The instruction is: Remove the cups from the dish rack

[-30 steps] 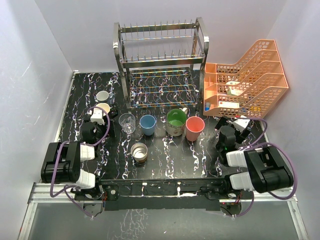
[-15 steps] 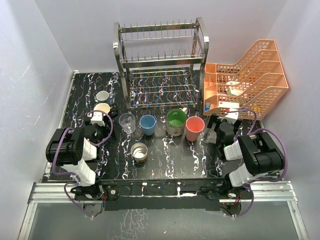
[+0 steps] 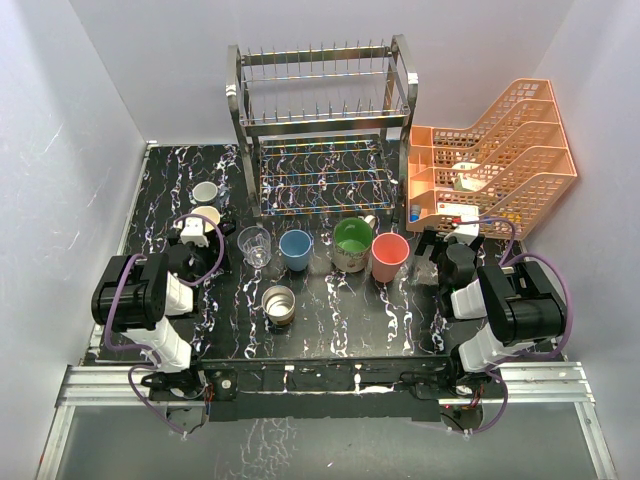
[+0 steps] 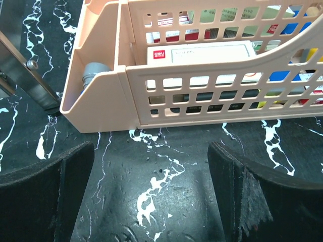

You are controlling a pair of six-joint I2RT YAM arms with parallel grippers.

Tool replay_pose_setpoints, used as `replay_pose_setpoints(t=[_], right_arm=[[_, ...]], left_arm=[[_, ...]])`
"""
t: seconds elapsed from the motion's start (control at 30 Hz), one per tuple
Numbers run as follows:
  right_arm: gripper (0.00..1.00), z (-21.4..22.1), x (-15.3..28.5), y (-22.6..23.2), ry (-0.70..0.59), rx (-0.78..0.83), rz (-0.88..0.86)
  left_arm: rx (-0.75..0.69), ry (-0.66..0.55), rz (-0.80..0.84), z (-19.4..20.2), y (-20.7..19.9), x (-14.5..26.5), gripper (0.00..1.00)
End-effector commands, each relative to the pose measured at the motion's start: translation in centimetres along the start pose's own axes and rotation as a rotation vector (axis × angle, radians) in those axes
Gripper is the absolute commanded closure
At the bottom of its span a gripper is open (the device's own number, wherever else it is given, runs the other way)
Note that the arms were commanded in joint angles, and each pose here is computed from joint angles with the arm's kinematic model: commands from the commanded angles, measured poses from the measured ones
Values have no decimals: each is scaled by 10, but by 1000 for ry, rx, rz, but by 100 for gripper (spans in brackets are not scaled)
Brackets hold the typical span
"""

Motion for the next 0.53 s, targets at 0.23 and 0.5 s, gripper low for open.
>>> replay_pose_setpoints(t=[0.23,0.5], right_arm=[[2,-24,-6,3,-98,-14,-14],[2,-23,-6,3,-97,-14,-14]], left_arm=[[3,-35,-8,-11,2,-4,3],[3,-35,-8,-11,2,-3,3]])
Point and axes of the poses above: each gripper's point midway between its finger pads, its own x axis back along the fingers, its own y axis along the line the jaws close on, z = x × y, the point moved 3 cm from there along x, back along the fingers, and after that the axes turned 2 degrees about x, right-handed, at the moved point
